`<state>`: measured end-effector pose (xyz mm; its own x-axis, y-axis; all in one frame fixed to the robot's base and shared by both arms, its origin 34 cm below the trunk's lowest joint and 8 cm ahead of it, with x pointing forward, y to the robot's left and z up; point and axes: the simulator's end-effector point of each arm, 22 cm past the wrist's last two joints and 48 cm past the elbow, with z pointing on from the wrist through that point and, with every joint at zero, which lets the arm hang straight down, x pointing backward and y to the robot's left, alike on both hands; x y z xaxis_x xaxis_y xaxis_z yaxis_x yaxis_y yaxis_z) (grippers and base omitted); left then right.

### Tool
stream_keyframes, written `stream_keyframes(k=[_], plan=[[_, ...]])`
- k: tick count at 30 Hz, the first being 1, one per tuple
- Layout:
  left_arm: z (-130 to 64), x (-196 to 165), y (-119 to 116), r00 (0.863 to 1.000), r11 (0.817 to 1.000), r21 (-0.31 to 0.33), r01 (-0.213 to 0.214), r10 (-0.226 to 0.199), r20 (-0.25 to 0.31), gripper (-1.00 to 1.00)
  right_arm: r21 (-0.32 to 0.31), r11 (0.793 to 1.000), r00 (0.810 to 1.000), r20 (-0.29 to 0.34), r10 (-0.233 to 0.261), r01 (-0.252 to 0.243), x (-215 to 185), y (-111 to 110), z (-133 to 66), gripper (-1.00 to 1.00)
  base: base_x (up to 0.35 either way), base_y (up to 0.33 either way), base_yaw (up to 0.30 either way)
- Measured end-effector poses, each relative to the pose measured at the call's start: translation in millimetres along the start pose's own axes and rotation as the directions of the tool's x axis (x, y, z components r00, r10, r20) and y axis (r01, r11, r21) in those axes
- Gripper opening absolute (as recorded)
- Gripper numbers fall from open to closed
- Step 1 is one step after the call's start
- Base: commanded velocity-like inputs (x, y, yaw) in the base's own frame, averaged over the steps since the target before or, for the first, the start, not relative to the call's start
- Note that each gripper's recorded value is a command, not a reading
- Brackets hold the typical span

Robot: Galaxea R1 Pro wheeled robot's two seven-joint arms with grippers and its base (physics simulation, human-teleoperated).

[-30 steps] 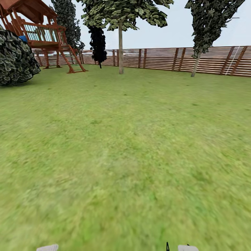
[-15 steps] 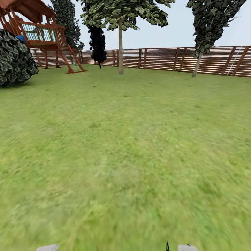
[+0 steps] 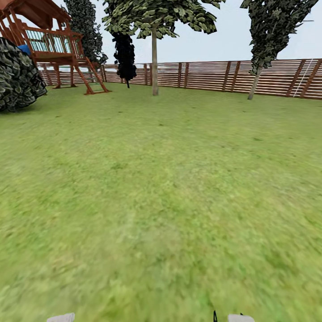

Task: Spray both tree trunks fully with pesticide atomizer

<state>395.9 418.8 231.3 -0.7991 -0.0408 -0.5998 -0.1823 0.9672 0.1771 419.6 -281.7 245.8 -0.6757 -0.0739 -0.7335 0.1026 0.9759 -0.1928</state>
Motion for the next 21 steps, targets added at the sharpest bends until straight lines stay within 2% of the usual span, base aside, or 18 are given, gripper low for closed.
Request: stream_keyframes(k=[21], plan=[[0.1,-0.2,-0.1,1.0,1.0,0.0,0.0,0.0,0.0,-1.0,0.0,1.0,1.0,0.0,0.0,0.0,-0.2,-0.1,0.1,1.0,0.339,0.0,0.0]])
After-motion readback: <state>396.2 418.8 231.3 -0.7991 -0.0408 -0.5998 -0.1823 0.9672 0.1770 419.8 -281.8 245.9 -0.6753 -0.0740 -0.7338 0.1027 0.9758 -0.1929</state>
